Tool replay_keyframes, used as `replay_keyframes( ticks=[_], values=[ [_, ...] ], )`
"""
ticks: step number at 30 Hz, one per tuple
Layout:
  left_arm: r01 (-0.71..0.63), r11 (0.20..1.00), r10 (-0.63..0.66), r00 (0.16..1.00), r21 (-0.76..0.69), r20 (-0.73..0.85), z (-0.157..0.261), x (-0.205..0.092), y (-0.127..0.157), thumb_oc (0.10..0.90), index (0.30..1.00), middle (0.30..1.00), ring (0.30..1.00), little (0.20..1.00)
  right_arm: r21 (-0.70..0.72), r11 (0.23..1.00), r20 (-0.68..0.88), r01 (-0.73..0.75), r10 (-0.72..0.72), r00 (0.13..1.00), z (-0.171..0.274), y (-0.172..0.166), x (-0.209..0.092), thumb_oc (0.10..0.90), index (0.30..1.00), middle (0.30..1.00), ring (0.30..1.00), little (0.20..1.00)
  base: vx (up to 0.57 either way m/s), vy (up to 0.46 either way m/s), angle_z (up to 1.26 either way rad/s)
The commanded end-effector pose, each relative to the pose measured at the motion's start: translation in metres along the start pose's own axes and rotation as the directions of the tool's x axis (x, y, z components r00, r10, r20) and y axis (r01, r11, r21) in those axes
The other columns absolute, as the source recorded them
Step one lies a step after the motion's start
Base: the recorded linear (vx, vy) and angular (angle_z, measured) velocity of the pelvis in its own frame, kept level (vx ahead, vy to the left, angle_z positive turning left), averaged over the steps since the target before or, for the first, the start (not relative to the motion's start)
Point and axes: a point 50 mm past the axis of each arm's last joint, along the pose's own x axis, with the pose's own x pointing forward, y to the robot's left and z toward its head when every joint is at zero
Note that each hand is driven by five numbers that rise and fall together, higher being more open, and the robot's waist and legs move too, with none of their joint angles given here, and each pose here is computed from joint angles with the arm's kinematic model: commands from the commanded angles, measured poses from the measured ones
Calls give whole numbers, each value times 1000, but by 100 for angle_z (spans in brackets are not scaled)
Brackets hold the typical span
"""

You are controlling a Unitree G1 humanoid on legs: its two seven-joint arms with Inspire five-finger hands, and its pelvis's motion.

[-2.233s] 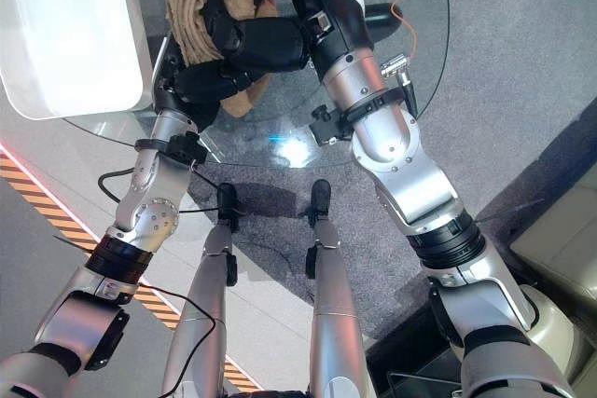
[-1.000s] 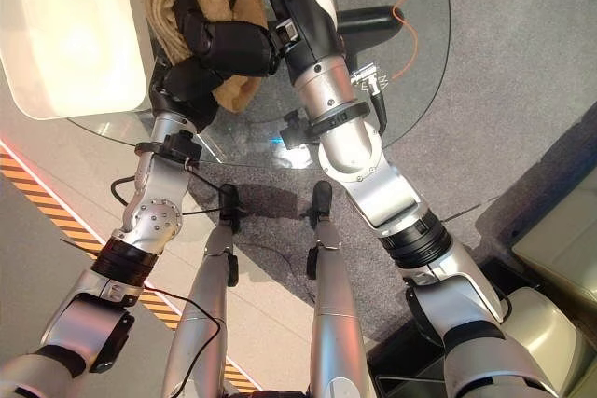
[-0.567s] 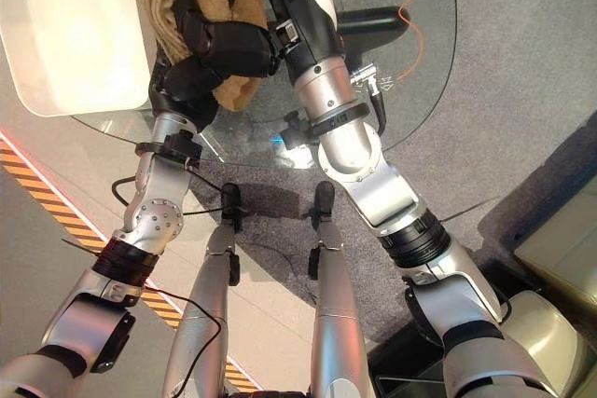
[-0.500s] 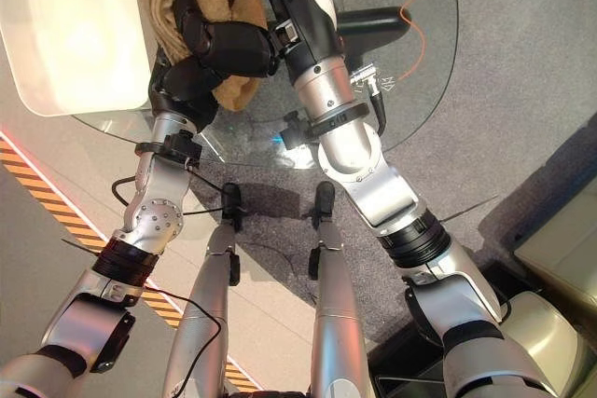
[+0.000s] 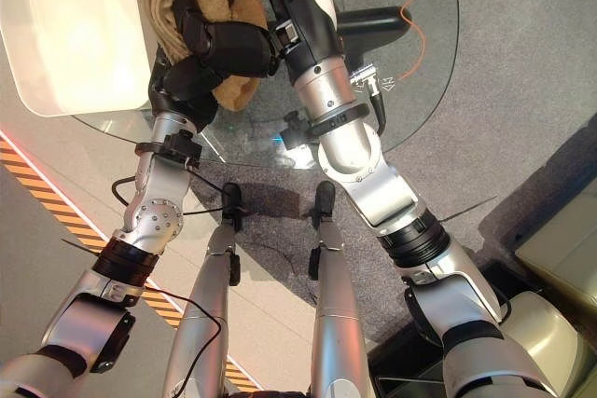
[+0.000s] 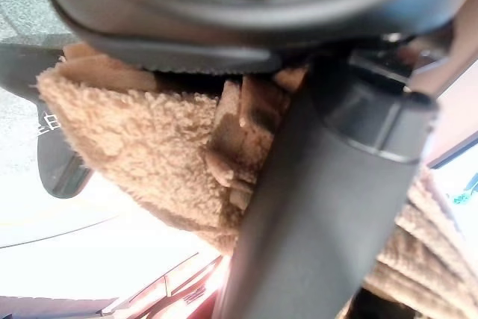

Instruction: Wipe the table with a cloth and put it in the basket.

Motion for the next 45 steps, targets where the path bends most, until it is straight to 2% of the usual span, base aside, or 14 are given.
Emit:
replay_keyframes(
  ticks=[1, 45],
  values=[
    [336, 941, -324, 926, -34, 192, 26, 17, -70, 100, 300, 300, 300, 200, 157, 987, 459, -32, -44, 887, 88, 9, 18, 800, 900, 900, 900, 900, 0, 0, 0],
    [323, 945, -309, 928, -38, 210, 28, 16, -65, 100, 300, 300, 300, 200, 167, 986, 454, -26, -53, 890, 85, 8, 19, 800, 900, 900, 900, 900, 0, 0, 0]
  ],
)
